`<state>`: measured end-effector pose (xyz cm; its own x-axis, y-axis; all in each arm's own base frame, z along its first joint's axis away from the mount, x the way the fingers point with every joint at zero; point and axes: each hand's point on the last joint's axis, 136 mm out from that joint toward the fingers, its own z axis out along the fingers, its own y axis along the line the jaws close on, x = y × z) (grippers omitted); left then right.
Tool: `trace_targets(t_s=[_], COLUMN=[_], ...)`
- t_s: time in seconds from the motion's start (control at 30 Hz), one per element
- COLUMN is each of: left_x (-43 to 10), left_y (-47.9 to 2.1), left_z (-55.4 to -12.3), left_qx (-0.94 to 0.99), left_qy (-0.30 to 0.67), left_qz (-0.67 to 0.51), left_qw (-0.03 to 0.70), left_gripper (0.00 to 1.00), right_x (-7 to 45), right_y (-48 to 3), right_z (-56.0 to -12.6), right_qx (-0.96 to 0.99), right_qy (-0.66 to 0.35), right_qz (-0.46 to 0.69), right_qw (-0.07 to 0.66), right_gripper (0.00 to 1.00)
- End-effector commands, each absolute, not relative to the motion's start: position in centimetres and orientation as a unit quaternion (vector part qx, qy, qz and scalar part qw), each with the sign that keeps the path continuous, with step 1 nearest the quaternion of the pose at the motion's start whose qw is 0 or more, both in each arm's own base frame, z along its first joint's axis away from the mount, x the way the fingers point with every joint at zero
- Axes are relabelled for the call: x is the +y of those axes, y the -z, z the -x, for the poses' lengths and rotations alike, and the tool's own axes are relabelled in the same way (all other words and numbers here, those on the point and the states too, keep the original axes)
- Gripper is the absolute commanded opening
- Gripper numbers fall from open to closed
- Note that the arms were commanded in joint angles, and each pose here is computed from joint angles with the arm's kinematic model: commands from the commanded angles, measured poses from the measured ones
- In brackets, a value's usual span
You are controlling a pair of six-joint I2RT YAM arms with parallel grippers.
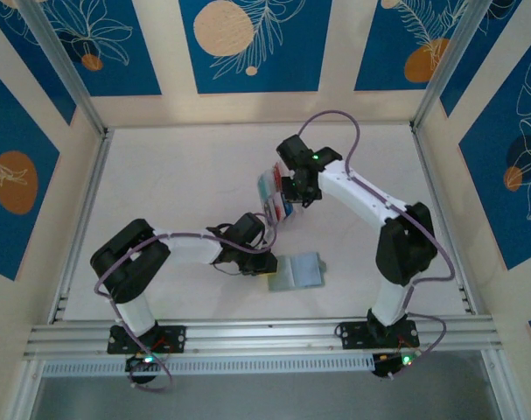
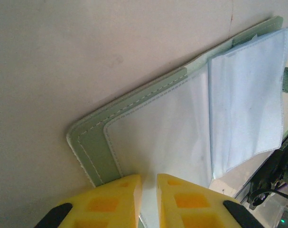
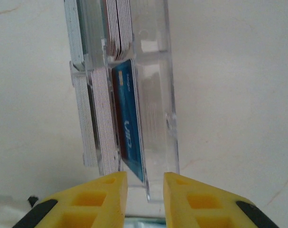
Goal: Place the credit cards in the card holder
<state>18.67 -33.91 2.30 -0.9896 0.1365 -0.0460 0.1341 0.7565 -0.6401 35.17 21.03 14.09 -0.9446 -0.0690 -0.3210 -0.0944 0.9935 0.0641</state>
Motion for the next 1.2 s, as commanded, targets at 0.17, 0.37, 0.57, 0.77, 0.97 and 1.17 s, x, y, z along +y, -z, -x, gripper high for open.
trace_targets(t_s=[0.17,0.37,0.57,0.77,0.97,1.17], left_x=[-32.6,-32.6,-32.5,-32.3,-32.1,-32.2], left_y=[-1.3,-1.2,-0.9,-0.7,-0.4,-0.3], left_z=[-18.0,-17.9,-17.7,-17.6,-17.5,-17.5], left_qx=[-0.944,-0.943,-0.942,-0.942,-0.941,-0.940], left_qy=[-0.324,-0.328,-0.330,-0.332,-0.334,-0.337], left_qz=[0.056,0.055,0.050,0.045,0.041,0.039], left_qw=[0.017,0.019,0.021,0.022,0.023,0.025], left_gripper=[0.17,0.18,0.17,0.17,0.17,0.17], right_x=[21.1,21.3,21.6,20.9,20.5,20.3], right_y=[-12.7,-11.3,-10.7,-11.0,-12.2,-12.4], right_z=[-36.2,-36.6,-36.9,-37.1,-37.2,-37.2], right_qx=[0.988,0.988,0.987,0.985,0.981,0.981], right_qy=[0.000,0.019,0.040,0.061,0.075,0.082], right_qz=[0.074,0.080,0.092,0.091,0.094,0.099], right_qw=[0.139,0.129,0.129,0.137,0.149,0.148], right_gripper=[0.28,0.27,0.23,0.19,0.19,0.19])
